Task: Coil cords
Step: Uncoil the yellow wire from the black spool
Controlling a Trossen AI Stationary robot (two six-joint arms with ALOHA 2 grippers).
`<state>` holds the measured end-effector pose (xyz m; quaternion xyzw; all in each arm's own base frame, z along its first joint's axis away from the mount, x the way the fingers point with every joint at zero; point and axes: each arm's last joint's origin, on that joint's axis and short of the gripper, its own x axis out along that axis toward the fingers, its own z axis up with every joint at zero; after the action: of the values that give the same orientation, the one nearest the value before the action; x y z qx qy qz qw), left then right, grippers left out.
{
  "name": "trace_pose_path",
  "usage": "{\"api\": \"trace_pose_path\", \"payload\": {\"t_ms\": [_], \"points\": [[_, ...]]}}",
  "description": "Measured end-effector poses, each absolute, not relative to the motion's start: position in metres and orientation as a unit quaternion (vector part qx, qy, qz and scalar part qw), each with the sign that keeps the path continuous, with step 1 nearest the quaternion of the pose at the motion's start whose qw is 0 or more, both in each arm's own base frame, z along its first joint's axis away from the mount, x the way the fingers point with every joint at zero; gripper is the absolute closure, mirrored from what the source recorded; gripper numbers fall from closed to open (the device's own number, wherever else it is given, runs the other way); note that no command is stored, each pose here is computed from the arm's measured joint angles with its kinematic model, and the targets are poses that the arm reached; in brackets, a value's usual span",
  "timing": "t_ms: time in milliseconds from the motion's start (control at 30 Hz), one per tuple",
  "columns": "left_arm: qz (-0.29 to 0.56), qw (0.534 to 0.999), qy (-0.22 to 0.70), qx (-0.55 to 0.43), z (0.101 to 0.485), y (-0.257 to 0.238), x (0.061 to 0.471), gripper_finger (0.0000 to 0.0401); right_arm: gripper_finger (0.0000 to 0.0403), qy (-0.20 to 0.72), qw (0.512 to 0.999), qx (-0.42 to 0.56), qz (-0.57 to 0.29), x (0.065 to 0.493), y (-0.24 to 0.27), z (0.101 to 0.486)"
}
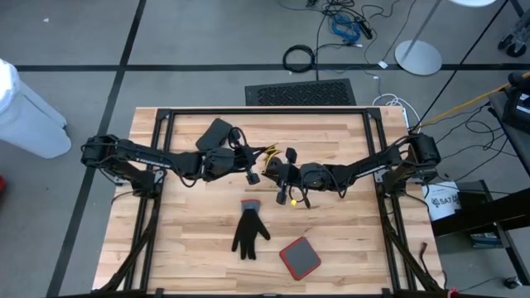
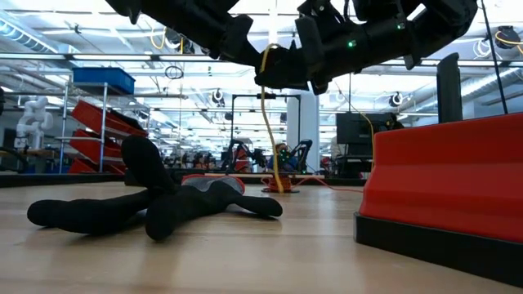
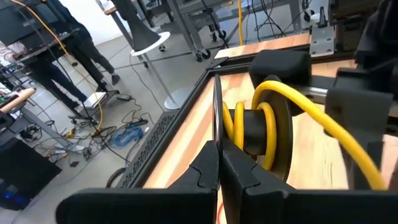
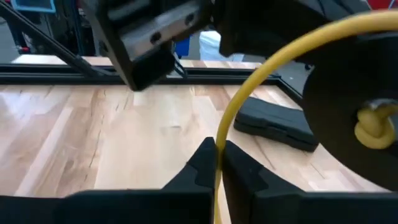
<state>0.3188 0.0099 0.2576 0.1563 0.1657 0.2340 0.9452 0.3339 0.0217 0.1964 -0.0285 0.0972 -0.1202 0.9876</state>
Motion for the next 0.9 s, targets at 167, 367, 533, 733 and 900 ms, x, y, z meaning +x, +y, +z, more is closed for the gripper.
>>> {"api": "trace_pose_path", "payload": {"t_ms": [167,367,533,733,900], "points": [[0.254,0.933,0.188,0.173,0.255,0.011,0.317,0.0401,0.0400,0.089,0.986,-0.032,-0.138,0.334,0.023,0.198],[0.263,0.926,0.201,0.180,0.253,0.012,0.316,0.0401,0.0401,0.093,0.977,-0.034,-0.191,0.330,0.021,0.202],[0.266,0.925,0.199,0.182,0.254,0.012,0.315,0.0401,0.0402,0.115,0.970,-0.018,-0.212,0.320,0.019,0.211],[0.280,0.929,0.168,0.175,0.267,0.012,0.310,0.0401,0.0402,0.167,0.963,0.008,-0.211,0.311,0.019,0.207],[0.282,0.929,0.158,0.180,0.270,0.012,0.311,0.0401,0.0403,0.177,0.973,0.030,-0.142,0.312,0.024,0.205]]}}
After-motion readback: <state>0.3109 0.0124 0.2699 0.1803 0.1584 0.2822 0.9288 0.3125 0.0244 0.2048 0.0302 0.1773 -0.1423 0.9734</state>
